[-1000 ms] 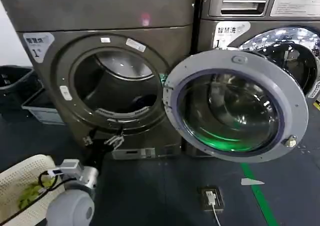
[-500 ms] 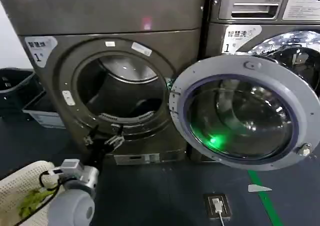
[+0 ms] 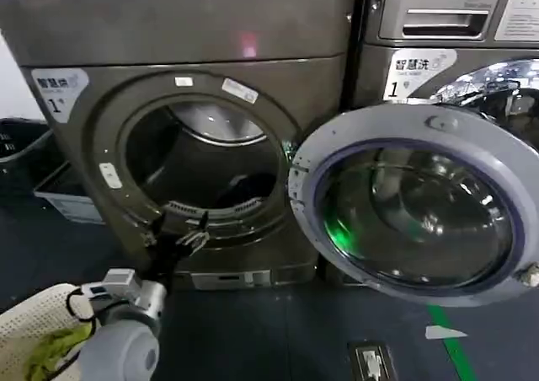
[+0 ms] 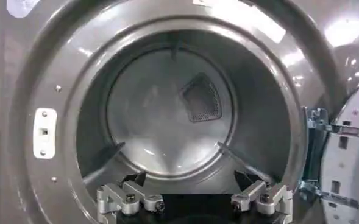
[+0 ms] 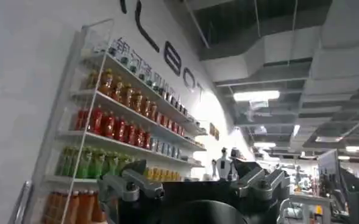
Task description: Grasp the clothes from the dryer.
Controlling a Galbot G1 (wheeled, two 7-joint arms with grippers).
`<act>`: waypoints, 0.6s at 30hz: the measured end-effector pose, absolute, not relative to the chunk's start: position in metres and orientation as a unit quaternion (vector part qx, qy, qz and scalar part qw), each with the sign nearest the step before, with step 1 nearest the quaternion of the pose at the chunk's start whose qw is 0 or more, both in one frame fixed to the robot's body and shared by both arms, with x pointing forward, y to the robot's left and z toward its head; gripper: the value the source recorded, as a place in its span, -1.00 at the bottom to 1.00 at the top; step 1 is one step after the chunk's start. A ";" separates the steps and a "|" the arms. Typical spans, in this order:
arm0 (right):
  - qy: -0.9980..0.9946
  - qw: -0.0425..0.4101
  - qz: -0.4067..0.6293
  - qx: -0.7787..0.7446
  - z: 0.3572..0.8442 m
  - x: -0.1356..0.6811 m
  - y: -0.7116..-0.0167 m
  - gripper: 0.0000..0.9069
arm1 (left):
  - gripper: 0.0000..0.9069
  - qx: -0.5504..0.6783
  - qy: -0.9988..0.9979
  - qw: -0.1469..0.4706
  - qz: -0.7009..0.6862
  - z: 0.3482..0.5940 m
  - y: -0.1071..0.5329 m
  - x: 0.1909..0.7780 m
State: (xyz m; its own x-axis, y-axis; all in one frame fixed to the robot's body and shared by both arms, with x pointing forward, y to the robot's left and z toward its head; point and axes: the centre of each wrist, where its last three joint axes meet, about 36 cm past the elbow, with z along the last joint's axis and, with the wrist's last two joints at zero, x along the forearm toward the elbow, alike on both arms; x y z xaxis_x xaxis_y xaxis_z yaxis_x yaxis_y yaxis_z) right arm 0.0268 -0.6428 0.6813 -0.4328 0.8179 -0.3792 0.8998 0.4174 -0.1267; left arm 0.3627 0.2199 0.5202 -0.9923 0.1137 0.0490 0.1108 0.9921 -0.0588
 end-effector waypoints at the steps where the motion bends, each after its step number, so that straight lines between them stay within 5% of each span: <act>1: 0.832 0.131 -0.157 0.516 0.681 0.027 -0.643 1.00 | 1.00 -0.056 -0.998 0.026 0.028 0.520 0.220 0.362; 18: 0.831 0.132 -0.157 0.517 0.679 0.027 -0.644 1.00 | 1.00 -0.056 -0.998 0.024 0.029 0.520 0.219 0.366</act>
State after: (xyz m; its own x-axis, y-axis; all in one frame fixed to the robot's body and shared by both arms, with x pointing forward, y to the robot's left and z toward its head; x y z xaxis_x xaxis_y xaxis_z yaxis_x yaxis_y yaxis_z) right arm 0.0266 -0.6437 0.6786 -0.4309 0.8179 -0.3813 0.9006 0.4163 -0.1248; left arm 0.3656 0.2187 0.5199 -0.9926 0.1135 0.0442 0.1107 0.9920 -0.0615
